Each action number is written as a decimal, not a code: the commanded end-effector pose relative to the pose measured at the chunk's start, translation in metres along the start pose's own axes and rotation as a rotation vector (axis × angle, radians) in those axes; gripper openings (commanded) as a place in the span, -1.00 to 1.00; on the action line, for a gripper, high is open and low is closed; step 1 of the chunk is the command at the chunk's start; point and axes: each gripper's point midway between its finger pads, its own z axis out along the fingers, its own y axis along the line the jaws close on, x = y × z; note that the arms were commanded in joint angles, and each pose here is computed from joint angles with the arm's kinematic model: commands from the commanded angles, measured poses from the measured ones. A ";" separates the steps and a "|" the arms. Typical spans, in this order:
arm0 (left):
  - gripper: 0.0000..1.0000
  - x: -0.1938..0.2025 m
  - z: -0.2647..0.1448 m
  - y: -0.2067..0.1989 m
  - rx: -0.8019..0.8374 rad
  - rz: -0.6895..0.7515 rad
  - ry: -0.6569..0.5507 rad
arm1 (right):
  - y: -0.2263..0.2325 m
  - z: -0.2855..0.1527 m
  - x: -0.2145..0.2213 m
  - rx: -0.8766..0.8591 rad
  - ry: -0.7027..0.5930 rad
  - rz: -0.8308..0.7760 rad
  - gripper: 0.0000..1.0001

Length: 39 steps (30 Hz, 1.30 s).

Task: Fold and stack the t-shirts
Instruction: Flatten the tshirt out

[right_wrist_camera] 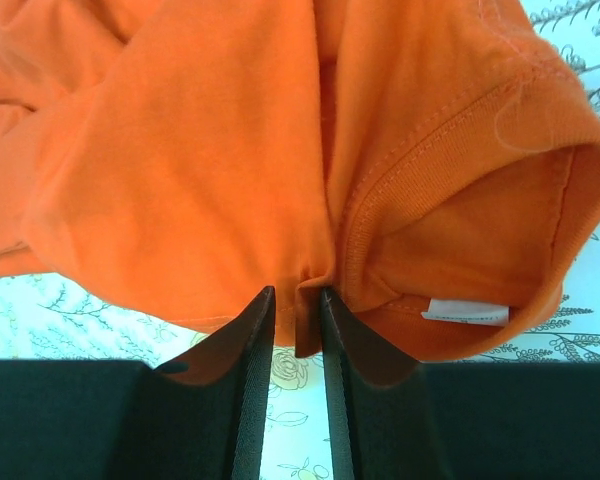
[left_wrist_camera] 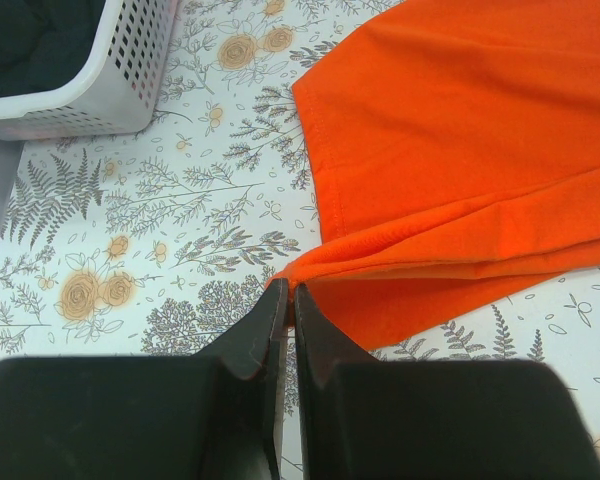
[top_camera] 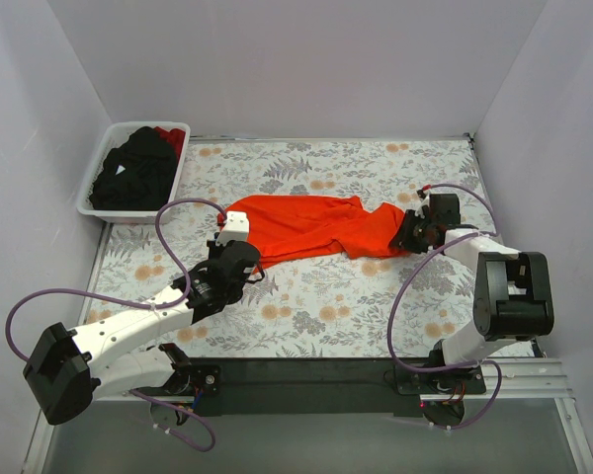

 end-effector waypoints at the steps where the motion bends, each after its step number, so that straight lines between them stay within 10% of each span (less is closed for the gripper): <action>1: -1.00 -0.007 -0.001 0.005 -0.015 -0.032 -0.026 | -0.002 0.006 0.001 -0.013 -0.008 0.000 -0.39; 13: -1.00 -0.010 -0.002 0.006 -0.015 -0.043 -0.031 | 0.002 -0.006 -0.012 -0.029 -0.055 -0.013 -0.97; 23: -1.00 -0.027 0.009 0.011 -0.023 -0.134 -0.030 | 0.049 -0.076 -0.100 -0.060 -0.252 -0.084 -0.97; 39: -1.00 -0.214 0.053 0.055 -0.118 -0.231 -0.272 | 0.057 -0.208 -0.246 -0.122 -0.551 -0.057 -0.97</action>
